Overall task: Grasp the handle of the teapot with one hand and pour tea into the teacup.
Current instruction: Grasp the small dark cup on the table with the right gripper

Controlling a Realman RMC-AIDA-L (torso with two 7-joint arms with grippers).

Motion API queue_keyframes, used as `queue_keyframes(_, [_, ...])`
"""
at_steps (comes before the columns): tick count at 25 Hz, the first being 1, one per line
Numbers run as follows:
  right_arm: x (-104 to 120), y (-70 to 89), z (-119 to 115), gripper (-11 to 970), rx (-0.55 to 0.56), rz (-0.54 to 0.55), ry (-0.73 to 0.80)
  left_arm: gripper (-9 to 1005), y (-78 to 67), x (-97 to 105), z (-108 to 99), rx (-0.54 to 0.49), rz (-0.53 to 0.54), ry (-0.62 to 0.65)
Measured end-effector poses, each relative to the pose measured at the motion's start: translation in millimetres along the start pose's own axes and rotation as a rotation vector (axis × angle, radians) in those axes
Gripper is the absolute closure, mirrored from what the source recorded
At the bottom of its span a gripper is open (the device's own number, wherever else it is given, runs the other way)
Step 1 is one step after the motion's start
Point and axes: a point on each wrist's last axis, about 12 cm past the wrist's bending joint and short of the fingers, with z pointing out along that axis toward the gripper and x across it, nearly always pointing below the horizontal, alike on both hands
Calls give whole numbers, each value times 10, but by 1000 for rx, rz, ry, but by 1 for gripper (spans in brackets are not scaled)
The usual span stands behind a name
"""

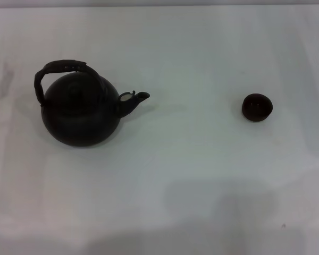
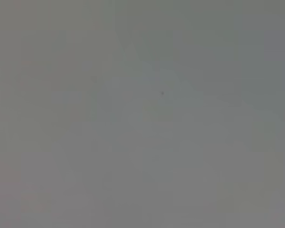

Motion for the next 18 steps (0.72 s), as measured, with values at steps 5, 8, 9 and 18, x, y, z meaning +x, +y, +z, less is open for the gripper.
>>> queue_keyframes(5, [12,-24,-21,152,2,25,8,105,-34,-18,56,14,-3,-2])
queue_keyframes(8, [23,-81,-71,164,17,58,7,105,-54,-8,74,24,1,10])
queue_keyframes(9, [23,-90,-79,167,20,61,5,105,-56,-4,76,25,2,14])
queue_keyframes(18, [-182,147,141,278,-205,-17,24,106,-82,-7,121,30,0,22])
